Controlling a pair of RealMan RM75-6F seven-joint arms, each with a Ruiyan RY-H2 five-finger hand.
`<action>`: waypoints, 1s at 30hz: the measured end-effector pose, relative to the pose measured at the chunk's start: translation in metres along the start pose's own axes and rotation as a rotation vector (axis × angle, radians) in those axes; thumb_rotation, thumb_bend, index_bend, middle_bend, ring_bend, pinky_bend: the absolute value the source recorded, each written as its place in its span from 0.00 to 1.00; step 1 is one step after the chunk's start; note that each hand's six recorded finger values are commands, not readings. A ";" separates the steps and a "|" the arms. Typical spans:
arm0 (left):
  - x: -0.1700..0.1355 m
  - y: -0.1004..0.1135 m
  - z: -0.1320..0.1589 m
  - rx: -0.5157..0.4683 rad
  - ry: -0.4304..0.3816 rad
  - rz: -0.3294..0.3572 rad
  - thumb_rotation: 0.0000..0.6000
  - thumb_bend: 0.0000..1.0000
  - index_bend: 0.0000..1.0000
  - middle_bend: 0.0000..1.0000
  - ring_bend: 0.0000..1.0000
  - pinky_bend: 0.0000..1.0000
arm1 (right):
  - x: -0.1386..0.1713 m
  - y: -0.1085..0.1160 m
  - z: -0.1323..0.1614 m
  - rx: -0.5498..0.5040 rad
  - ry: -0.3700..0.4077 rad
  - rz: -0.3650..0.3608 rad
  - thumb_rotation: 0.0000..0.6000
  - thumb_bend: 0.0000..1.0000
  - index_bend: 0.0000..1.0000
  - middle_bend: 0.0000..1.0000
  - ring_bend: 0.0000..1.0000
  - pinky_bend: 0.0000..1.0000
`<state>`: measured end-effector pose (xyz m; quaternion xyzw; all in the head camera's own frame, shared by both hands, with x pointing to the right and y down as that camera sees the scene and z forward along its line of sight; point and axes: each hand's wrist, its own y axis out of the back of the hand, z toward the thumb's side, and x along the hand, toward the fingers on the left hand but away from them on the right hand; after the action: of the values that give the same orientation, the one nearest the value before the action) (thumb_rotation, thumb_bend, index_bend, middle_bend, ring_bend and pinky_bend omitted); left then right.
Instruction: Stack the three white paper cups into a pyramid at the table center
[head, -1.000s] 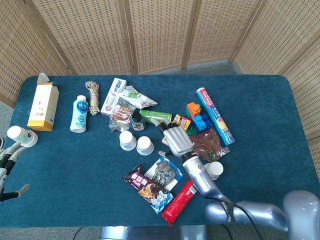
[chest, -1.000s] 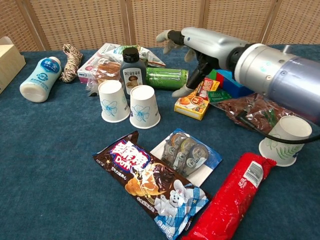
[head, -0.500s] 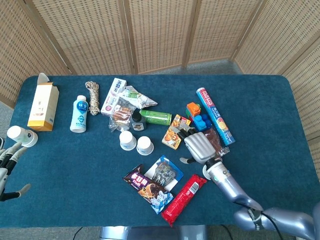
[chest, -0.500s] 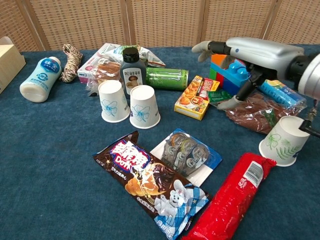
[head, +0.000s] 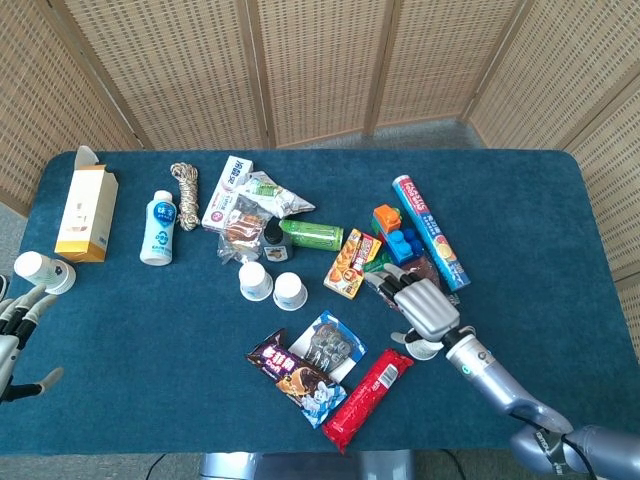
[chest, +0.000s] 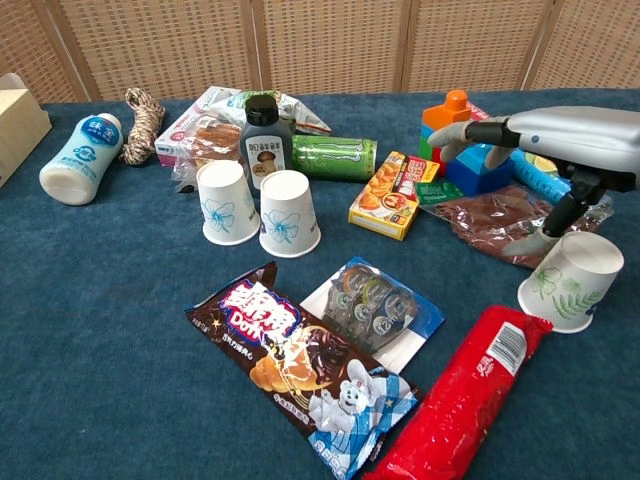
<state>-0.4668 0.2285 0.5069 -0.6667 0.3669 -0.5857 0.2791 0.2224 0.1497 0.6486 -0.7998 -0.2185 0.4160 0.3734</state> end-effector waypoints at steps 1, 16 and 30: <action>0.000 0.000 0.000 0.000 0.000 0.000 1.00 0.28 0.04 0.00 0.00 0.00 | 0.003 0.000 -0.001 0.009 0.005 0.006 1.00 0.04 0.05 0.16 0.07 0.24; 0.001 -0.002 0.001 0.004 -0.001 -0.008 1.00 0.28 0.04 0.00 0.00 0.00 | 0.038 0.000 -0.023 0.079 -0.002 0.089 1.00 0.04 0.05 0.16 0.07 0.24; 0.001 -0.004 0.003 0.006 -0.006 -0.013 1.00 0.28 0.04 0.00 0.00 0.00 | 0.052 -0.013 -0.022 0.081 0.003 0.136 1.00 0.04 0.06 0.14 0.07 0.24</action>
<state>-0.4631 0.2299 0.5101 -0.6702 0.3597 -0.5865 0.2783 0.2690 0.1834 0.6405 -0.7976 -0.1461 0.4478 0.3769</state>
